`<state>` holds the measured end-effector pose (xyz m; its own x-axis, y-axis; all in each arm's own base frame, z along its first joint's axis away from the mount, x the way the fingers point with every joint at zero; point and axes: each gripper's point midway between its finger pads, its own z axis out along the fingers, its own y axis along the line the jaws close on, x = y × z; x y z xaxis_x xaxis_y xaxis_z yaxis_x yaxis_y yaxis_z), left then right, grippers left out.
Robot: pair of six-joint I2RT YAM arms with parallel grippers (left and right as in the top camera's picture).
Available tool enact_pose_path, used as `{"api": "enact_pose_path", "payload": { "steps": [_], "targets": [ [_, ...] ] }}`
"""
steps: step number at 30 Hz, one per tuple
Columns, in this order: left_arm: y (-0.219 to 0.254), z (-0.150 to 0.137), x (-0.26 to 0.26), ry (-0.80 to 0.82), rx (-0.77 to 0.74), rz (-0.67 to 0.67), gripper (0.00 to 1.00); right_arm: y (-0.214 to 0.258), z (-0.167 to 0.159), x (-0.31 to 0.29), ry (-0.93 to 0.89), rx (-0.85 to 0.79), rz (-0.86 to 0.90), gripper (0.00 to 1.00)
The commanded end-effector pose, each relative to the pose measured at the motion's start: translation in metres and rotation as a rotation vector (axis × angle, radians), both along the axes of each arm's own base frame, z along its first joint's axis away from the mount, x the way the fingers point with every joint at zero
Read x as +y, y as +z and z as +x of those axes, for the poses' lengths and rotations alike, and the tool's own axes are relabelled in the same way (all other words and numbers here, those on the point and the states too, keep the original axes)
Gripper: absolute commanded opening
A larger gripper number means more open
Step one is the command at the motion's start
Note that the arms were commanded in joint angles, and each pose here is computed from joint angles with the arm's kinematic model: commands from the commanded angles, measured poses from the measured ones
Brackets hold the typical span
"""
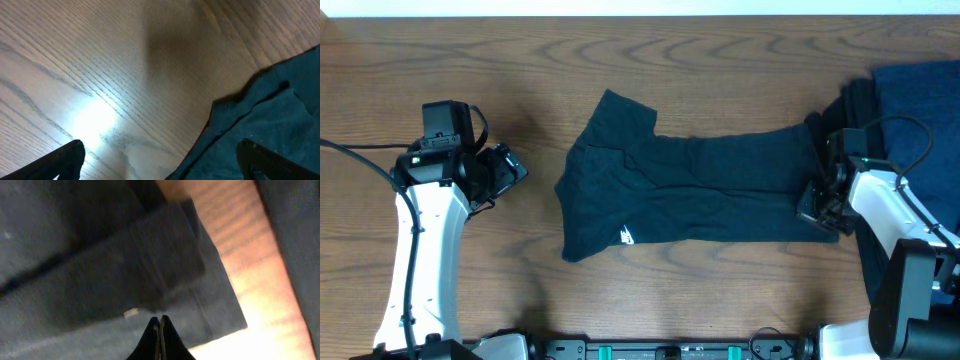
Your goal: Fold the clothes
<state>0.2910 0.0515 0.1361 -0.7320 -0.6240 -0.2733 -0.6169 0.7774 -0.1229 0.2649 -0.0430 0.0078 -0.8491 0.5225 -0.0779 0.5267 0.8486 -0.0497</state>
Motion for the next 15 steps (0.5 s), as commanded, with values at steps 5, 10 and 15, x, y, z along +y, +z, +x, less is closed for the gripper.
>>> {"api": "enact_pose_path", "payload": {
  "steps": [5,10,15],
  "targets": [
    [0.002,0.000,0.002,0.006,-0.002,0.008,0.98,-0.001,0.019,-0.004,-0.016,-0.102,-0.011,0.01],
    [0.002,0.000,0.002,0.006,-0.002,0.008,0.98,0.006,0.050,-0.007,-0.016,-0.230,-0.024,0.01],
    [0.002,0.000,0.002,0.006,-0.002,0.008,0.98,0.013,0.071,-0.010,-0.016,-0.321,-0.034,0.01]
  ]
}}
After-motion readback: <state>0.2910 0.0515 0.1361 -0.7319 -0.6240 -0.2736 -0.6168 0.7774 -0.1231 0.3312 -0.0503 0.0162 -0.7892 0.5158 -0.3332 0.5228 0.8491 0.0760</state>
